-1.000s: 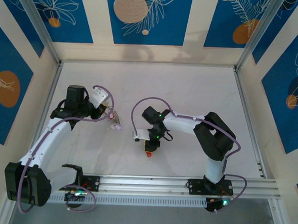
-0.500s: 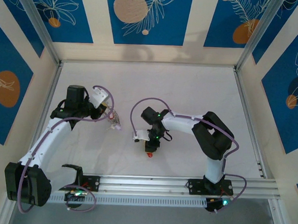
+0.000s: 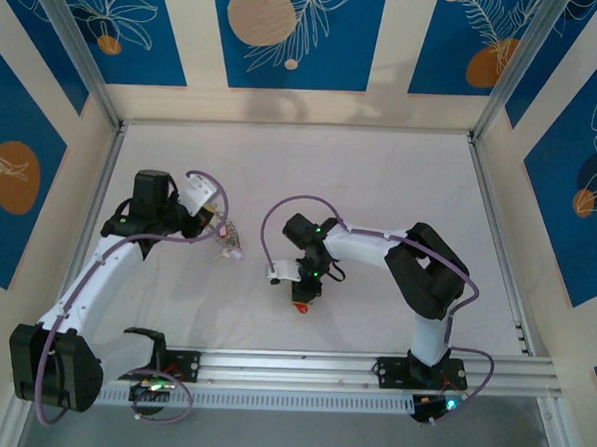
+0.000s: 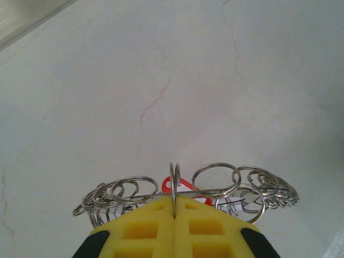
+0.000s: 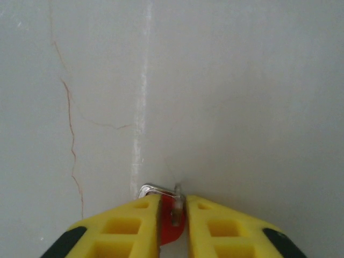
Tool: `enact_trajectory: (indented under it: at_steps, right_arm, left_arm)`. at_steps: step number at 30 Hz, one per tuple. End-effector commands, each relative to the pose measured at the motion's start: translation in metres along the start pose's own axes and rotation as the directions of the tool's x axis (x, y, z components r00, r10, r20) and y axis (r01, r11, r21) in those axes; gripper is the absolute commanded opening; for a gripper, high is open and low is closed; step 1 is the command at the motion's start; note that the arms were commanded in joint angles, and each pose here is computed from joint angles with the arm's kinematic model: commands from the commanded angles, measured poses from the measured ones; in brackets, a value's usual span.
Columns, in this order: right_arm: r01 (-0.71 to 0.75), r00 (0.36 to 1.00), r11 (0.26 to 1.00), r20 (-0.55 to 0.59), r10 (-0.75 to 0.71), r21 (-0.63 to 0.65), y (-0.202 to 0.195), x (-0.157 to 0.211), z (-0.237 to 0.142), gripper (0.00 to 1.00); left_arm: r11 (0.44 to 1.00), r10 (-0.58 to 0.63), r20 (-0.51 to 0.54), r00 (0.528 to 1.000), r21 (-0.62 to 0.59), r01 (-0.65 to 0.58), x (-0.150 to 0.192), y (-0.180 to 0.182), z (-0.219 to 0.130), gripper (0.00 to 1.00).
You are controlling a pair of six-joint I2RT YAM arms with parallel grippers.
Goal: Put the keys on the keyring
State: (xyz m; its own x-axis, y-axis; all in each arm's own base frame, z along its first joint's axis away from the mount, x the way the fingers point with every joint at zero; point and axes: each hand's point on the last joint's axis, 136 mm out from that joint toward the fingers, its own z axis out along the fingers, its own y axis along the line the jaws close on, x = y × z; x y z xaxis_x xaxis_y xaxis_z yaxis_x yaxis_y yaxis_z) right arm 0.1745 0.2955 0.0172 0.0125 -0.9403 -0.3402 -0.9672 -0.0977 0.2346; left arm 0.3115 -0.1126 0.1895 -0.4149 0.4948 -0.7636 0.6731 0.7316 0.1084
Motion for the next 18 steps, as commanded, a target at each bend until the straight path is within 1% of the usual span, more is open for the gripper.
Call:
enact_trajectory:
  at_steps: [1, 10, 15, 18]
  right_arm:
    - [-0.003, 0.999, 1.0, -0.041, 0.003, -0.01, 0.006, 0.008, -0.002, 0.17]
    - [0.027, 1.0, 1.0, 0.004, -0.027, 0.003, 0.008, 0.001, -0.009, 0.0]
    - [0.036, 0.998, 0.999, 0.044, -0.036, 0.01, 0.009, -0.004, -0.012, 0.0]
    - [0.05, 0.995, 0.997, 0.089, -0.054, 0.051, 0.007, -0.009, -0.018, 0.0]
  left_arm:
    - [1.0, 0.014, 0.017, 1.0, -0.003, -0.014, -0.007, 0.0, -0.001, 0.0]
    - [1.0, 0.015, 0.017, 1.0, -0.004, -0.015, -0.007, 0.0, -0.002, 0.0]
    - [1.0, 0.014, 0.017, 1.0, -0.002, -0.014, -0.007, 0.0, -0.002, 0.0]
    - [1.0, 0.024, 0.027, 0.999, 0.009, -0.024, -0.009, -0.002, -0.002, 0.0]
